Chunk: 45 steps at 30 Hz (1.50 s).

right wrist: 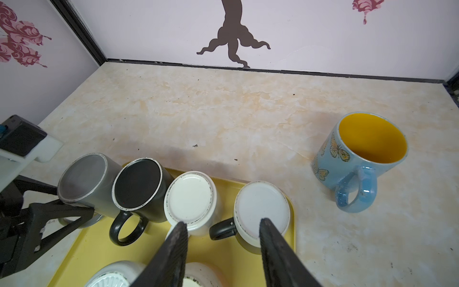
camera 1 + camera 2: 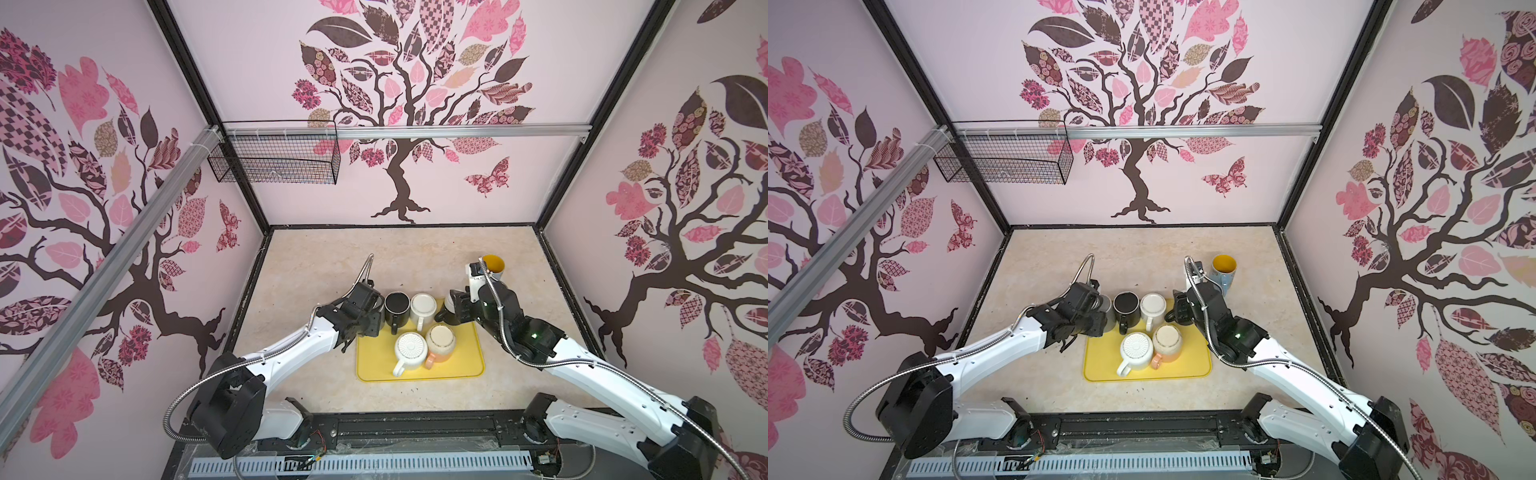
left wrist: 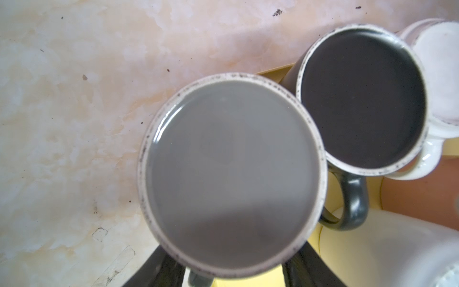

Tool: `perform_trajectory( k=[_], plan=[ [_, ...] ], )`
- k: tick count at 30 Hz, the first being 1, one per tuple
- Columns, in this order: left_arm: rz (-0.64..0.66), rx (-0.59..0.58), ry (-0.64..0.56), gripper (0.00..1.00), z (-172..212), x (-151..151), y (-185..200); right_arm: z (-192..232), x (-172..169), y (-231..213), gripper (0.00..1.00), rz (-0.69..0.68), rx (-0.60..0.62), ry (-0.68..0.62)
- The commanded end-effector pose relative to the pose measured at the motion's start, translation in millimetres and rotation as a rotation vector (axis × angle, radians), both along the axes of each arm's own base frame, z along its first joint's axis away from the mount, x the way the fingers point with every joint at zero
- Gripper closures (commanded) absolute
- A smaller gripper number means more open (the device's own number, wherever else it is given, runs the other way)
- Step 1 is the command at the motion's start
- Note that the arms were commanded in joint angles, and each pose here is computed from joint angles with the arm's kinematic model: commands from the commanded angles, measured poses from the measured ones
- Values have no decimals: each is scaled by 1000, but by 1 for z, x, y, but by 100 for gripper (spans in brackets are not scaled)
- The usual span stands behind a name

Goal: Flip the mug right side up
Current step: 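Lower the left gripper onto the upside-down grey mug and close on it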

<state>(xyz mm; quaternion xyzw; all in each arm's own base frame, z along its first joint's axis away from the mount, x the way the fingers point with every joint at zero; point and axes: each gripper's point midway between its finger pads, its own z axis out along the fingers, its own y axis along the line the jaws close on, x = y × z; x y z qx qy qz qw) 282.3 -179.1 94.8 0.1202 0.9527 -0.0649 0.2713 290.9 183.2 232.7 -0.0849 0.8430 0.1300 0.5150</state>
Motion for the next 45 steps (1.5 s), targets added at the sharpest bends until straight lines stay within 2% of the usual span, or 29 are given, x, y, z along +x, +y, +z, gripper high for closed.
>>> perform_trajectory(
  k=[1, 7, 14, 19, 30, 41, 45],
  plan=[
    [-2, -30, -45, 43, 14, 14, -9, 8, 0, 0, 50, -2, 23, -23],
    [21, -2, -37, 46, 9, 17, -5, 4, 0, 2, 52, 5, 29, -13],
    [41, -9, -29, 56, 4, 21, -3, 5, 0, 3, 52, 10, 31, -15],
    [59, -6, -30, 59, 1, 24, 1, 2, -1, 4, 53, 16, 33, -9],
    [116, 52, -44, 66, -3, 36, 14, -1, 0, 12, 53, 41, 43, 0],
    [118, 60, -87, 72, 4, 49, 14, -3, -2, 21, 54, 83, 70, 21],
    [116, 59, -88, 77, 5, 53, 12, -2, -2, 22, 54, 88, 76, 22]
  ],
)
